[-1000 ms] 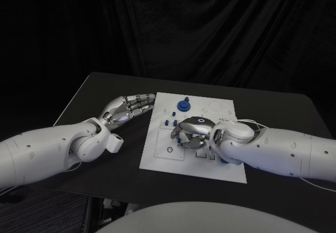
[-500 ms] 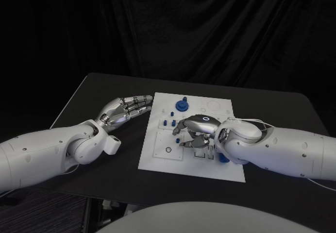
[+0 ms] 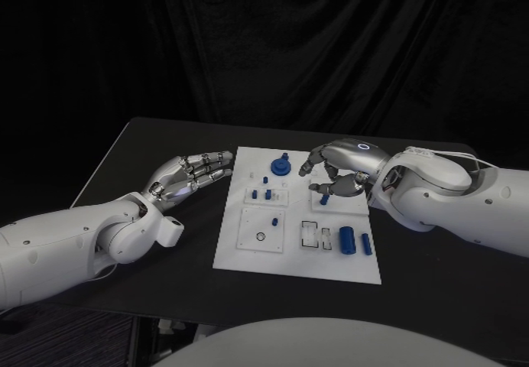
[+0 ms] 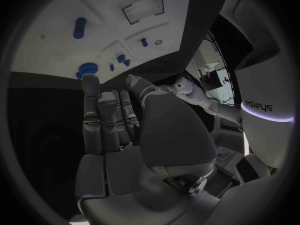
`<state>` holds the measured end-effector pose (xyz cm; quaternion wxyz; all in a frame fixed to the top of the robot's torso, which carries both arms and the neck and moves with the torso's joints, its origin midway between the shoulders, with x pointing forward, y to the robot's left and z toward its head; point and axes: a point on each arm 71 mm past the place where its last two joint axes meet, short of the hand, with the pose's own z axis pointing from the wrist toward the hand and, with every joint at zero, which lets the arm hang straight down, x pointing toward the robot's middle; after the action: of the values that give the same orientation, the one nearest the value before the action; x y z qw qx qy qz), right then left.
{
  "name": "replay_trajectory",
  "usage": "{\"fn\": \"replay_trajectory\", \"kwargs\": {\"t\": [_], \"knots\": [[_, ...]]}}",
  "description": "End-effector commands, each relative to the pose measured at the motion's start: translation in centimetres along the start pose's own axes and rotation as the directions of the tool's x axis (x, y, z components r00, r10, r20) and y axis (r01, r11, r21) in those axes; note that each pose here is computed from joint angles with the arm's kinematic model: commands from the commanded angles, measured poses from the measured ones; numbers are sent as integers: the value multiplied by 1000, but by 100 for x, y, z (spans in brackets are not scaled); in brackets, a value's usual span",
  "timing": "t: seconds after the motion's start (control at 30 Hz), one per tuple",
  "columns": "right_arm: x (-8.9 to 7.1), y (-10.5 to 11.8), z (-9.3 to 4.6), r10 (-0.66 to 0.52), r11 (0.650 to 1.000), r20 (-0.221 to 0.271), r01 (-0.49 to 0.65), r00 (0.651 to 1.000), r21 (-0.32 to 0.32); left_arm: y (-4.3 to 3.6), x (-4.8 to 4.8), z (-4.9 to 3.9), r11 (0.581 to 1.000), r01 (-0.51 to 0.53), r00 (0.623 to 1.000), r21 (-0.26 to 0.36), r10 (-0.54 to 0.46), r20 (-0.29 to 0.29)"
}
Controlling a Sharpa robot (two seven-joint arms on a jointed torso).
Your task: Assemble the parts on the task board
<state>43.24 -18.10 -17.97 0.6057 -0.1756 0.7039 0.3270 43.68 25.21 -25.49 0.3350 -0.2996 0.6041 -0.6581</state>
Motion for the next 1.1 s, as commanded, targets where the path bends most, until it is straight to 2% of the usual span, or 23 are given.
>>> {"fn": "replay_trajectory", "kwargs": {"t": [0.03,0.23,0.4,0.73,1.1], "knots": [[6,-168,-48,-16,992,-51,22,999,125,-87,14,-1,992,10,1000,126,-9,-3],[94,-391,-105,-40,974,-125,66,991,215,-81,27,12,992,13,1000,125,-12,-8],[199,-457,-139,-40,969,-165,79,986,235,-76,42,21,992,18,1000,125,-16,-13],[384,-499,-94,-33,973,-184,74,982,219,-57,64,23,992,26,1000,120,-24,-21],[516,-528,-41,-29,977,-186,67,982,202,-46,68,14,993,29,999,116,-27,-23]]}}
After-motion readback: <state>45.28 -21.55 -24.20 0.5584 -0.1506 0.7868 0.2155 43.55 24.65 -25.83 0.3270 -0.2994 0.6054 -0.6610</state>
